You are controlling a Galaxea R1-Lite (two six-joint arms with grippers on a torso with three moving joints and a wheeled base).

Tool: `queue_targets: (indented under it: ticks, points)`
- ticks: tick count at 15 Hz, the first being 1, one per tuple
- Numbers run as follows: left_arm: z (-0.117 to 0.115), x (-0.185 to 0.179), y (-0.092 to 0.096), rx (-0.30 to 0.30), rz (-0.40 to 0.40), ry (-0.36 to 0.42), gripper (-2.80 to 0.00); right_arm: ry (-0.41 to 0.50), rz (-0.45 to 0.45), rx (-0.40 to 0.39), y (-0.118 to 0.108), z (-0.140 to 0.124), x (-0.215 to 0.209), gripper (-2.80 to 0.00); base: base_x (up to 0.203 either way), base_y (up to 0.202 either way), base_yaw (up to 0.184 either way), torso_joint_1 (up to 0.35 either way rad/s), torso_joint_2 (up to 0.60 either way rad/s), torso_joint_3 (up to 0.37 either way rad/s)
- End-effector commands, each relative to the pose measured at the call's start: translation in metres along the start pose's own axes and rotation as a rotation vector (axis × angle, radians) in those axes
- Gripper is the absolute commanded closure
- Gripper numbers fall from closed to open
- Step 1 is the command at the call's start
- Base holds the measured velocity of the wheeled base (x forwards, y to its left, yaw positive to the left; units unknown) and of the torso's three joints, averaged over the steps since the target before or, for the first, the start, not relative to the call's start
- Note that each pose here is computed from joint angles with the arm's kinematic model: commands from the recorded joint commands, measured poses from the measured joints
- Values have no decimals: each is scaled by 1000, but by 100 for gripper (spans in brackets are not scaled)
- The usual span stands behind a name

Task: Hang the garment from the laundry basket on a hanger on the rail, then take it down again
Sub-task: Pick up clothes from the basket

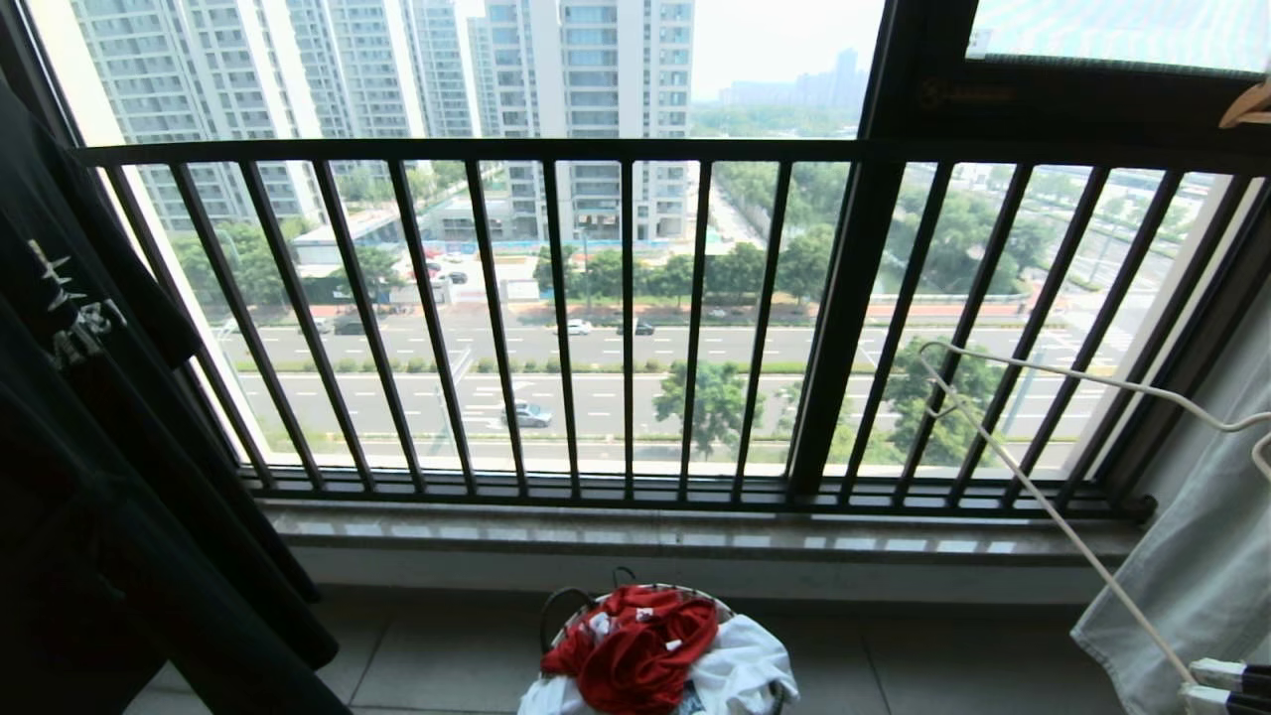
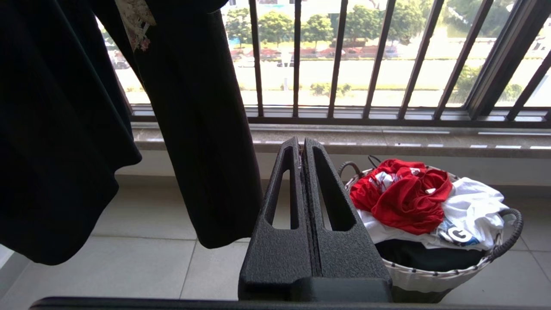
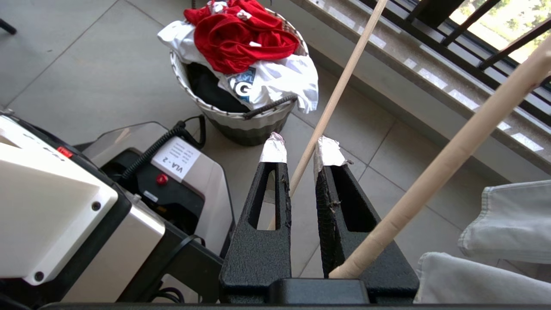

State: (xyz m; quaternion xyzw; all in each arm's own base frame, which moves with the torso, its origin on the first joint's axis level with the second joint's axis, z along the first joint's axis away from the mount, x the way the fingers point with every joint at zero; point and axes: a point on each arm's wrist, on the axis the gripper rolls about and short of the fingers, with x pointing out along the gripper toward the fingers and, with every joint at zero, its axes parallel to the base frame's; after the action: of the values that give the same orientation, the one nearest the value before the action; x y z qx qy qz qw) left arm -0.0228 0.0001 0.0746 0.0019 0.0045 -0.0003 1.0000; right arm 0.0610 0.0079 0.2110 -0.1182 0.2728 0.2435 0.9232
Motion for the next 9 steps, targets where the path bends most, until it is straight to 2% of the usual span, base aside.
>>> queue_targets:
  ticks: [1,9]
  points:
    - [0,0,0,-1,1,0,0,3,4,0,1,-2,0,0,0,0,0,-195,512,310]
    - [0,0,0,-1,1,0,0,8,6,-5,3,-10,2,0,0,0,0,-176,492,310]
